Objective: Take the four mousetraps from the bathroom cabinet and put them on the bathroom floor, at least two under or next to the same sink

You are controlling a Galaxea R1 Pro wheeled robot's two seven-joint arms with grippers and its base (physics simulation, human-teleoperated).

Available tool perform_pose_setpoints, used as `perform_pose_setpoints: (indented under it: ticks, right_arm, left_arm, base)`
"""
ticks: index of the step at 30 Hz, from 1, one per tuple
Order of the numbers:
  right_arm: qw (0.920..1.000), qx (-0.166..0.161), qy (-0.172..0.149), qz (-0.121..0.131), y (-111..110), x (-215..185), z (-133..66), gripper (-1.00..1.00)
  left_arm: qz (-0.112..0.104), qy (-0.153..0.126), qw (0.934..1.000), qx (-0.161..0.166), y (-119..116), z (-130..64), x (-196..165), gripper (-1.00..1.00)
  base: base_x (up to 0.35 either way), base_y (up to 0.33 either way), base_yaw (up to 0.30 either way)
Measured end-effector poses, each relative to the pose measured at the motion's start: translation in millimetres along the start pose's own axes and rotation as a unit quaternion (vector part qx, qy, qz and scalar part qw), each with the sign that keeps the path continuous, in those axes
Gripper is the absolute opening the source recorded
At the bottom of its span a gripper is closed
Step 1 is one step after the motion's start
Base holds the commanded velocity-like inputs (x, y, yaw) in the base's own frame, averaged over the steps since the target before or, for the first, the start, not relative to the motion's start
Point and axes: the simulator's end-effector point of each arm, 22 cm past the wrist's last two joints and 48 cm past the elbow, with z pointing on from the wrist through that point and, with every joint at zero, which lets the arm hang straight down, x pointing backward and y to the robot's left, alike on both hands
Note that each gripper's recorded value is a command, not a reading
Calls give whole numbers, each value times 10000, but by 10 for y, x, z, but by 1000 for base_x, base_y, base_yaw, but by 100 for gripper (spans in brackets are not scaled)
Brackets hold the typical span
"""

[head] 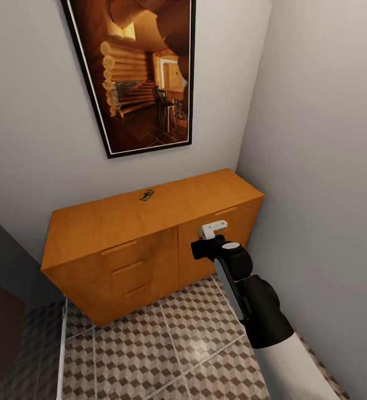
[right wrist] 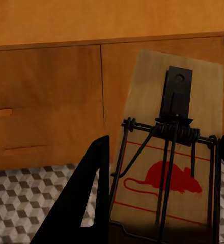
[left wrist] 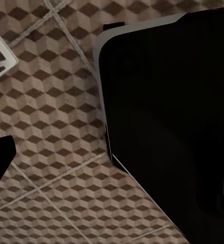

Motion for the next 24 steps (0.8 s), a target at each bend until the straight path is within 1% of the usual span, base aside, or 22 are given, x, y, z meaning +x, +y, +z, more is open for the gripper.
perform_pose_setpoints:
  ticks: [3,4,8,10,13,17,18,24]
  right_arm:
    - [10000,51,23,-8,-31,21,9,-100]
    - [9999,131,49,-16,-77,45,22,-100]
    - [9998,157,149,-25,-93,129,67,-100]
    - [9994,173,297,-43,-109,257,136,-100]
    - [9989,193,426,-73,-137,421,244,-100]
    - [9981,245,549,-141,-232,840,537,-100]
    - [9978,235,601,-151,-243,998,623,-100]
    - [9960,200,850,-181,-246,1696,886,-100]
  left_arm:
    - [0,0,10000,1,0,0,0,100]
    - [-4,0,10000,-1,0,0,0,100]
    - [-5,-2,10000,-1,0,-1,1,100]
    - [-6,-2,10000,-3,1,-1,1,100]
    - [-5,-1,10000,-8,9,-1,2,100]
    - [-4,-1,10000,-10,12,-1,3,100]
    - [-4,0,10000,-9,12,-1,3,100]
    - [-5,-1,10000,-13,13,-1,3,100]
  base:
    - [-211,-157,0]
    - [-123,-99,0]
    - [-51,-42,0]
    - [-7,-6,0]
    - [-2,-2,0]
    - [0,0,0]
    - [0,0,0]
    - [0,0,0]
